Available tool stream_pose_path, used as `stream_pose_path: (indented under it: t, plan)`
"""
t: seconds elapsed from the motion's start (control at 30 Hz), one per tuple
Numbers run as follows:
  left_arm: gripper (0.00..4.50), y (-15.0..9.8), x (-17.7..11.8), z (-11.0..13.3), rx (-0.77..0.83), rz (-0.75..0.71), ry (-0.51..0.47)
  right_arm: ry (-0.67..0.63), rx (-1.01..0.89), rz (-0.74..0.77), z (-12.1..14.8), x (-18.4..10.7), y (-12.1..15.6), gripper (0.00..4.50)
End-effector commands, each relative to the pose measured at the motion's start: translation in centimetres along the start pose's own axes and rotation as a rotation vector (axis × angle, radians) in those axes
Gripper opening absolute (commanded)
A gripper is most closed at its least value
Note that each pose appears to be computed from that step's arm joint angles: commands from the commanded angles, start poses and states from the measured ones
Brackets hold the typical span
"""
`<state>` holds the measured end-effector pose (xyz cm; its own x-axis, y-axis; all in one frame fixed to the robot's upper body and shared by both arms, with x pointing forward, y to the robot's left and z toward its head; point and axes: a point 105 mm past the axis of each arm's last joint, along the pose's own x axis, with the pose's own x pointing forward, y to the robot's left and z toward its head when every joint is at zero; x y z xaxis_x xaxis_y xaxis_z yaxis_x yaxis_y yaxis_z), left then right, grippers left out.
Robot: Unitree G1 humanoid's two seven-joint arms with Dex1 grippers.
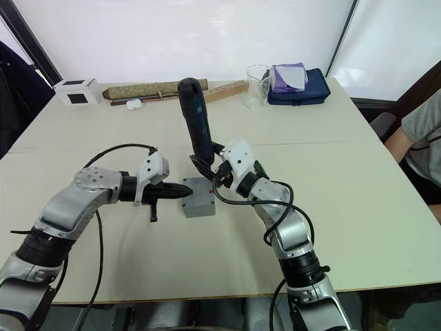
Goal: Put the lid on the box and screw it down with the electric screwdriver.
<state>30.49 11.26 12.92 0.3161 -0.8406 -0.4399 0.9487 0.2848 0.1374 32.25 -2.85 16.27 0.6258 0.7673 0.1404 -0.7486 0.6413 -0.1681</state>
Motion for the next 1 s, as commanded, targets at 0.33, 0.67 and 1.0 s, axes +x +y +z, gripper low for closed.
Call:
stream_pose_path:
  t: [0.33,0.67,1.0]
  plan:
    - [0.0,-0.5,0.1,-0.5,0.005,-0.012,0.026,0.217,0.079,-0.007,-5.6,-1.4,0.5,2.14]
    - [0.0,-0.5,0.1,-0.6,0.006,-0.016,0.028,0.231,0.105,-0.038,-6.2,-1.5,0.2,2.14]
    - [0.0,-0.5,0.0,-1.0,0.005,-0.015,0.042,0.224,0.136,-0.056,-6.4,-1.7,-0.1,2.14]
